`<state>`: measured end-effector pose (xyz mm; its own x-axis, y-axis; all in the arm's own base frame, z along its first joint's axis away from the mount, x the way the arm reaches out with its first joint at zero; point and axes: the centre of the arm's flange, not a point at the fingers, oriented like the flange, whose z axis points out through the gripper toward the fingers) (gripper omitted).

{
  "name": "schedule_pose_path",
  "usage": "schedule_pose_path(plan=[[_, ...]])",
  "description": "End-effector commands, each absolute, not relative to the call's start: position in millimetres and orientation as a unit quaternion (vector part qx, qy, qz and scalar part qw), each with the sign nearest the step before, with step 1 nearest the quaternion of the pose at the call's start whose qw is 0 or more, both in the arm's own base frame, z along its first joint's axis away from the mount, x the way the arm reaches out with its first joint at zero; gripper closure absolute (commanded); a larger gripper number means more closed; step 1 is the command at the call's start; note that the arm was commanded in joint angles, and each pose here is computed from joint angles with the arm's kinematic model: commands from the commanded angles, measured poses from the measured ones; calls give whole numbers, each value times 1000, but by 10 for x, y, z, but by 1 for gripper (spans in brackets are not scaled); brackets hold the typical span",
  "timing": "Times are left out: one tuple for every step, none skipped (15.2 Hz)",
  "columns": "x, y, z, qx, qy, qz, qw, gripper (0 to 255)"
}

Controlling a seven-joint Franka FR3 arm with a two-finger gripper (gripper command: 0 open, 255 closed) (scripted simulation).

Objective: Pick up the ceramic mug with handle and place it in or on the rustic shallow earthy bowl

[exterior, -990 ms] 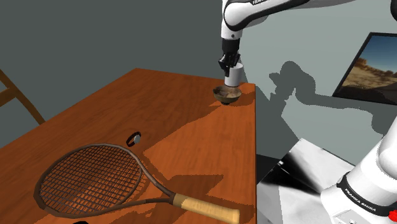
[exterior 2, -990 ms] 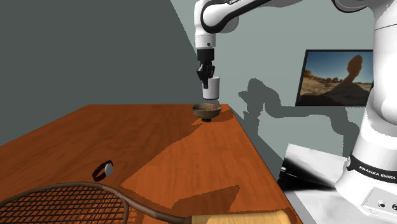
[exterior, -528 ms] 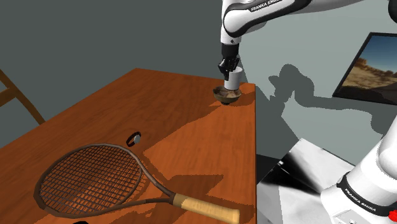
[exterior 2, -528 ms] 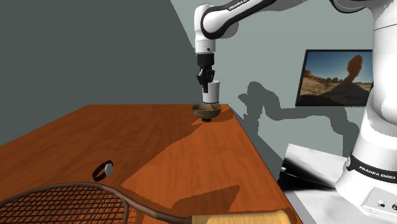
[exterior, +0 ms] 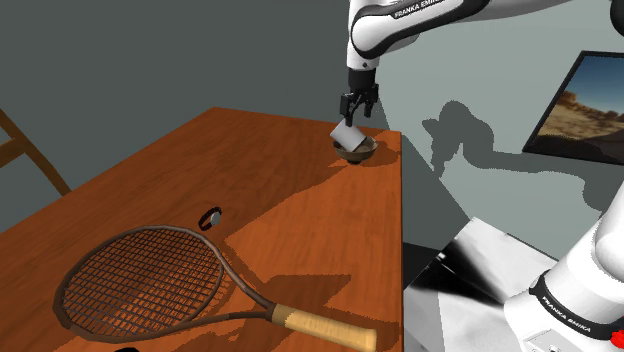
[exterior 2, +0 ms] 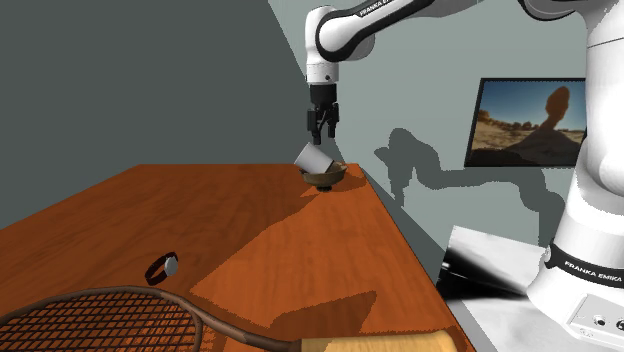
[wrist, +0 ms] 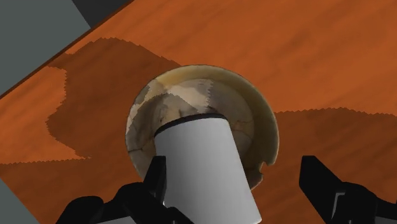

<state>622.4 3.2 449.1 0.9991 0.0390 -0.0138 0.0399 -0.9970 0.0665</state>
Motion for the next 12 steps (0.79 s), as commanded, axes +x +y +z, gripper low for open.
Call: schedule_pose_path(plan=[[6224,32,4491,999,20,-6,33,0],[6225,41,4622,999,20,-6,33,0],[6227,50,4754,999,20,-6,33,0],[6228,59,4886,999,20,-6,33,0],[6230,66,4990,999,20,-6,33,0],[6230,66,4990,999,20,-6,33,0],[6229,66,4990,999,20,-6,33,0],[6229,66,4990,999,20,-6,33,0],[6230,66,4990,999,20,-6,33,0],[6230,66,4990,999,20,-6,33,0],[6230,66,4990,999,20,-6,33,0],[6230,66,4990,999,20,-6,33,0]])
